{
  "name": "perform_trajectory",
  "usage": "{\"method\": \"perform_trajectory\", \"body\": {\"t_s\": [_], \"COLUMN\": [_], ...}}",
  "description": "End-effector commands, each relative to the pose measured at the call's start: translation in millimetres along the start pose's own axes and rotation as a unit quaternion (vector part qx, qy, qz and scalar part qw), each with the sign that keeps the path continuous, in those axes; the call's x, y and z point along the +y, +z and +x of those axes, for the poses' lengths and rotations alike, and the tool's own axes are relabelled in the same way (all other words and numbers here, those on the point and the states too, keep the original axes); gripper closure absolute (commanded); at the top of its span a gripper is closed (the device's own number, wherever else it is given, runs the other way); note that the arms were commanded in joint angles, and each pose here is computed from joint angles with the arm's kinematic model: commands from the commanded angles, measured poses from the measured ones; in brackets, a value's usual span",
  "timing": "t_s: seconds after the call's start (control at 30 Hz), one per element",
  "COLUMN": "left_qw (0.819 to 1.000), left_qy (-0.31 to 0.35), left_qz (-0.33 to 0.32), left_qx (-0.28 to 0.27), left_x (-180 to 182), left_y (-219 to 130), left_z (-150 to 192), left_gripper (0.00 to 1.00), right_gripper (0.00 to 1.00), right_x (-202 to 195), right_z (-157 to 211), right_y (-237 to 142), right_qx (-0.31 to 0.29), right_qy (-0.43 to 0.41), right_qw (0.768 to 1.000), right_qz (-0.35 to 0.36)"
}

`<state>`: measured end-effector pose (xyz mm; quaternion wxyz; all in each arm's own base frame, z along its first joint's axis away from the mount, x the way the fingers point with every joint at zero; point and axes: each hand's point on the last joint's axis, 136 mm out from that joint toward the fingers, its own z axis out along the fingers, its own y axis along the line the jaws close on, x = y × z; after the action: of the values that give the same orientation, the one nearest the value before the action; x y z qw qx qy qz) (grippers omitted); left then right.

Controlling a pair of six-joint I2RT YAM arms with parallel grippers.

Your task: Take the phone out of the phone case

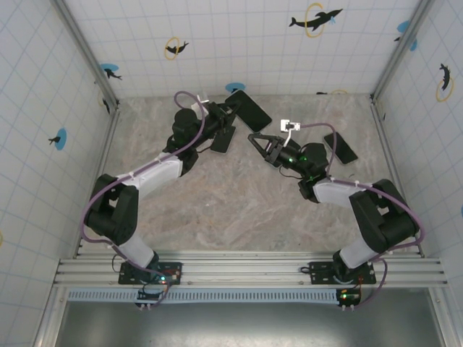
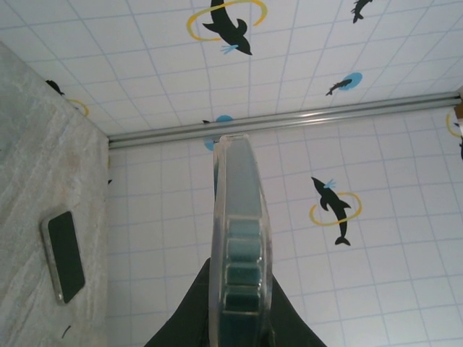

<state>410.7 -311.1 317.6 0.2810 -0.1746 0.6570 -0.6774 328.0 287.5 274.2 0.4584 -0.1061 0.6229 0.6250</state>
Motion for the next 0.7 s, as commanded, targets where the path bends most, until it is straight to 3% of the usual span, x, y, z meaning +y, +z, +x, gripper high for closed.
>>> {"method": "perform_trajectory", "body": {"t_s": [0.0,0.1,0.33,0.43,0.57,0.67], "left_qw": [0.989,0.988,0.981,0.973,0.949,0.917], "left_qy": [0.057,0.088,0.165,0.208,0.29,0.368], "left_qz": [0.133,0.12,0.081,0.069,0.066,0.07], "left_qx": [0.021,0.033,0.06,0.073,0.107,0.14], "left_x": [-117,-115,-97,-93,-88,-79], "left_y": [-22,-19,-21,-23,-26,-33], "left_z": [17,19,16,11,17,25], "left_gripper": [1.0,1.0,1.0,1.0,1.0,1.0], "right_gripper": [1.0,0.98,0.71,0.64,0.55,0.52], "right_x": [-47,-43,-26,-21,-11,3], "right_z": [21,16,4,3,0,-4], "right_y": [-13,-16,-26,-32,-40,-44], "right_qx": [0.032,0.031,0.049,0.072,0.105,0.132], "right_qy": [0.02,0.01,-0.036,-0.06,-0.115,-0.167], "right_qw": [0.996,0.996,0.996,0.993,0.986,0.977], "right_qz": [0.086,0.085,0.072,0.068,0.056,0.025]}}
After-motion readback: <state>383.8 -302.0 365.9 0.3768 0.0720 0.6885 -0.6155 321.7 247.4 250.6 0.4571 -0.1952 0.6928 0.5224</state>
